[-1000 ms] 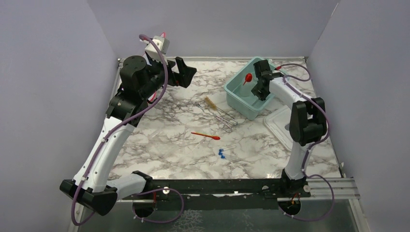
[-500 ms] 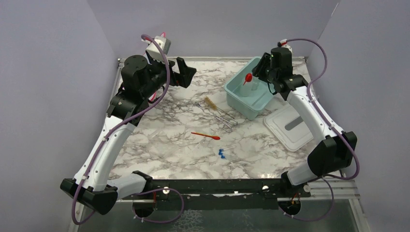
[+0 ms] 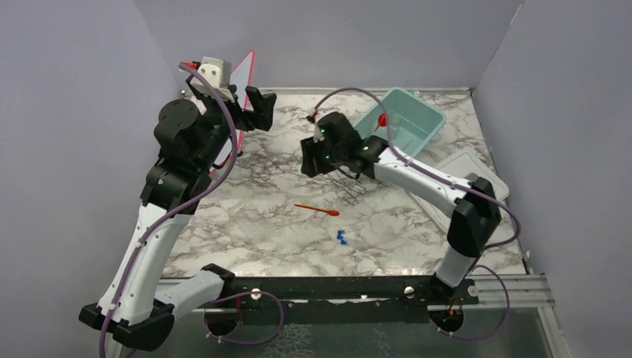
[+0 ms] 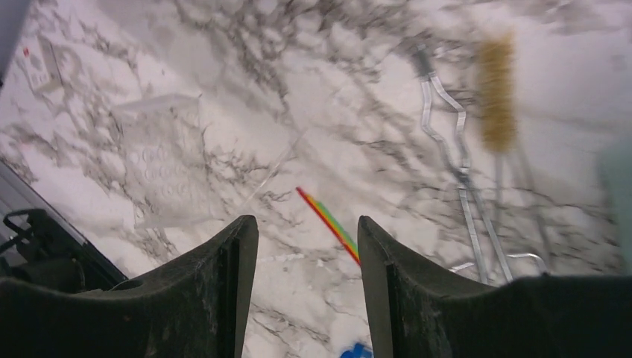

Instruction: Organize the chemistry lab equipment

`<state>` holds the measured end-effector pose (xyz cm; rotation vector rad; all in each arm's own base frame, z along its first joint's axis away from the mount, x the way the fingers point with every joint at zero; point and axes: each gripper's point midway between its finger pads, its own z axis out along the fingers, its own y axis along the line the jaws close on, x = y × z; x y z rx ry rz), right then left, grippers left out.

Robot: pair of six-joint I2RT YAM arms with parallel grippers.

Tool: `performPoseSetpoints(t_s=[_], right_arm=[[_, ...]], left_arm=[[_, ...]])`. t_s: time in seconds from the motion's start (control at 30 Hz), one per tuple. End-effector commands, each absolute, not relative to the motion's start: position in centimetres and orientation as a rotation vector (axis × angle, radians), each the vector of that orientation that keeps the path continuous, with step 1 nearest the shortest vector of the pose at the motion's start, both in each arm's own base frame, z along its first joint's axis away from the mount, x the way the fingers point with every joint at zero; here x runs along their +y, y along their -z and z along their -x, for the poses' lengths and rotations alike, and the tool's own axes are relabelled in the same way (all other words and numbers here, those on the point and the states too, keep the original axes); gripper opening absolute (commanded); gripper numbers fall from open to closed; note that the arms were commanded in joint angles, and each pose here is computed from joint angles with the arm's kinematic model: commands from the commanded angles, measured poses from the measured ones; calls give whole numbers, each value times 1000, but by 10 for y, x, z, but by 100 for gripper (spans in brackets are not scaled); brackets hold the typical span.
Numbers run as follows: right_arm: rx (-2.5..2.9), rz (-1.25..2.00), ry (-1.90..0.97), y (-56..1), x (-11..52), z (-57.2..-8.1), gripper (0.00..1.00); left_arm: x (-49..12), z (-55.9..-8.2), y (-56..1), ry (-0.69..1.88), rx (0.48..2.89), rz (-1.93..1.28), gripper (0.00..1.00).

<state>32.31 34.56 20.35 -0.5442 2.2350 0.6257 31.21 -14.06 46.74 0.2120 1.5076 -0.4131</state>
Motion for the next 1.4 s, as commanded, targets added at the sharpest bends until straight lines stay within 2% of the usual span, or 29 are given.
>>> performPoseSetpoints(t_s=[0.0, 0.1, 0.27, 0.57, 0.7, 0.83, 1.1, 1.27, 1.37], right_arm=[[2456, 664, -567, -141, 388, -278, 56], [2542, 673, -555, -110, 412, -259, 56], [2615, 697, -558, -73, 440, -239, 47], [2672, 560, -452, -36, 449, -243, 43], [2686, 453, -378, -18, 440, -248, 36], [2659, 448, -403, -15, 446, -252, 33], [2688, 457, -388, -5, 447, -250, 33], [2644, 488, -445, -24, 454, -253, 33], [2577, 499, -503, -44, 458, -256, 37]], left_arm=[[-111, -294, -506, 324, 1388, -132, 98], [-103, -288, -510, 312, 1367, -102, 98], [-99, -280, -511, 320, 1358, -92, 98], [-103, -269, -509, 378, 1357, -98, 98], [-110, -267, -509, 418, 1355, -109, 98], [-110, -267, -508, 428, 1355, -107, 98], [-109, -265, -508, 431, 1349, -102, 98], [-108, -265, -508, 425, 1349, -101, 98], [-107, -264, -508, 418, 1346, -97, 98]])
